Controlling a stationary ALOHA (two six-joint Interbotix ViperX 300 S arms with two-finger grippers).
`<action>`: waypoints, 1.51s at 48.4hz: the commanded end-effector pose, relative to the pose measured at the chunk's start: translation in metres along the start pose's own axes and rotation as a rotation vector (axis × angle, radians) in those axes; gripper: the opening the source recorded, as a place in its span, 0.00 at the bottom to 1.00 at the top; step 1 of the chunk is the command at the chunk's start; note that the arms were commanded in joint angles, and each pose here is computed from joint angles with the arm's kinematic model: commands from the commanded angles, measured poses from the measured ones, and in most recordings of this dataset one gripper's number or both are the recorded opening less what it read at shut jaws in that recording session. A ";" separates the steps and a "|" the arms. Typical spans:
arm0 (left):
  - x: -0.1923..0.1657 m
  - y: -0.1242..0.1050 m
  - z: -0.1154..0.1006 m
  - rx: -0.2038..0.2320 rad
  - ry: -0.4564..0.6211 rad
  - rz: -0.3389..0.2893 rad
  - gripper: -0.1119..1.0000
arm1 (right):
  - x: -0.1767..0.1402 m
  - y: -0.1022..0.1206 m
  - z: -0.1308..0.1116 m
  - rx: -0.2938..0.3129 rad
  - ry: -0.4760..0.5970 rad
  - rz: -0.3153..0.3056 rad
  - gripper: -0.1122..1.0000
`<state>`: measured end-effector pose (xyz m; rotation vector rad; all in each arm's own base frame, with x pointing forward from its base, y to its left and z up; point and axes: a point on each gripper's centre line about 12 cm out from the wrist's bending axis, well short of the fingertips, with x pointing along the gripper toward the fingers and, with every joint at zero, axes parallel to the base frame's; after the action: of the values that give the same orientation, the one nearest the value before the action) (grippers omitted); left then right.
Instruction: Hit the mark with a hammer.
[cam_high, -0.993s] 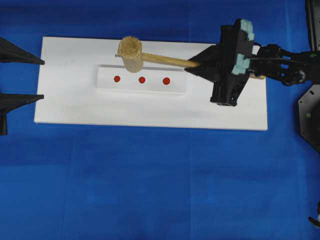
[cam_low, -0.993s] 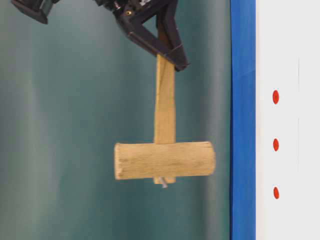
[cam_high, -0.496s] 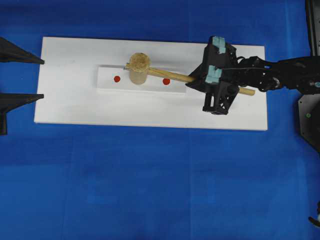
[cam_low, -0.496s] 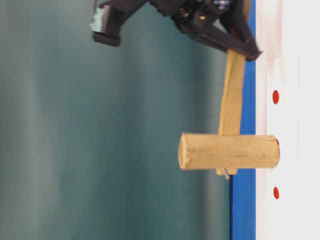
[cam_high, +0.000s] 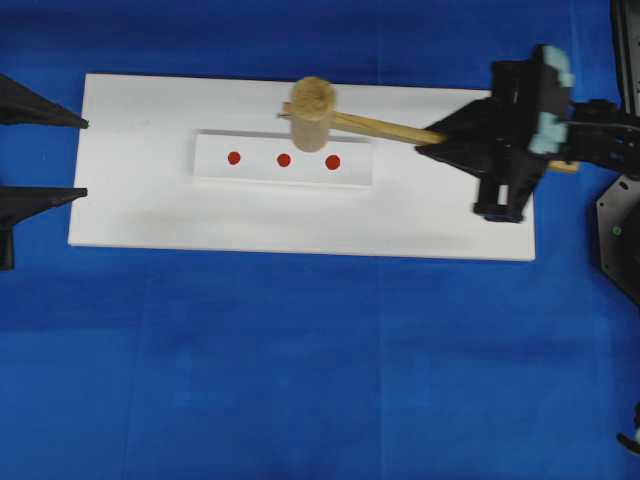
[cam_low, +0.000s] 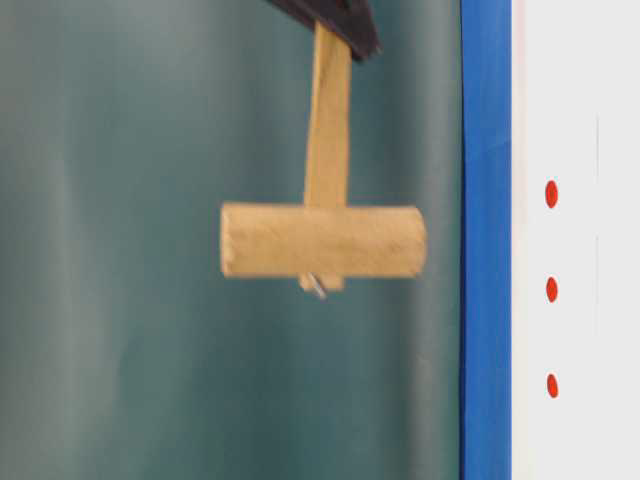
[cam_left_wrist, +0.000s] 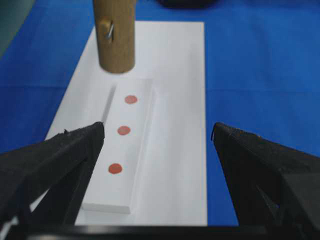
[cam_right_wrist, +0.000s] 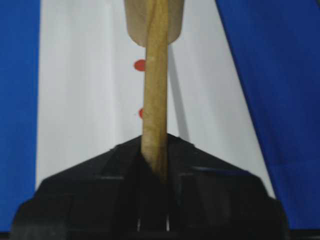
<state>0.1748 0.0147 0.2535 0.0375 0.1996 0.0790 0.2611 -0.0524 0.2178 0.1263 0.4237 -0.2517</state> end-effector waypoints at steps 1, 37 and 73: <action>0.000 0.001 0.004 -0.001 -0.011 0.005 0.89 | -0.007 0.001 0.006 -0.002 -0.032 0.006 0.13; -0.002 0.001 0.006 -0.008 -0.023 0.004 0.89 | 0.029 0.003 -0.035 -0.012 0.176 0.005 0.13; -0.001 0.001 0.005 -0.009 -0.020 0.005 0.89 | 0.039 0.023 0.024 -0.044 0.034 0.057 0.12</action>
<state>0.1731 0.0149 0.2551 0.0332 0.1888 0.0813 0.2934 -0.0439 0.2073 0.1106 0.5080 -0.1923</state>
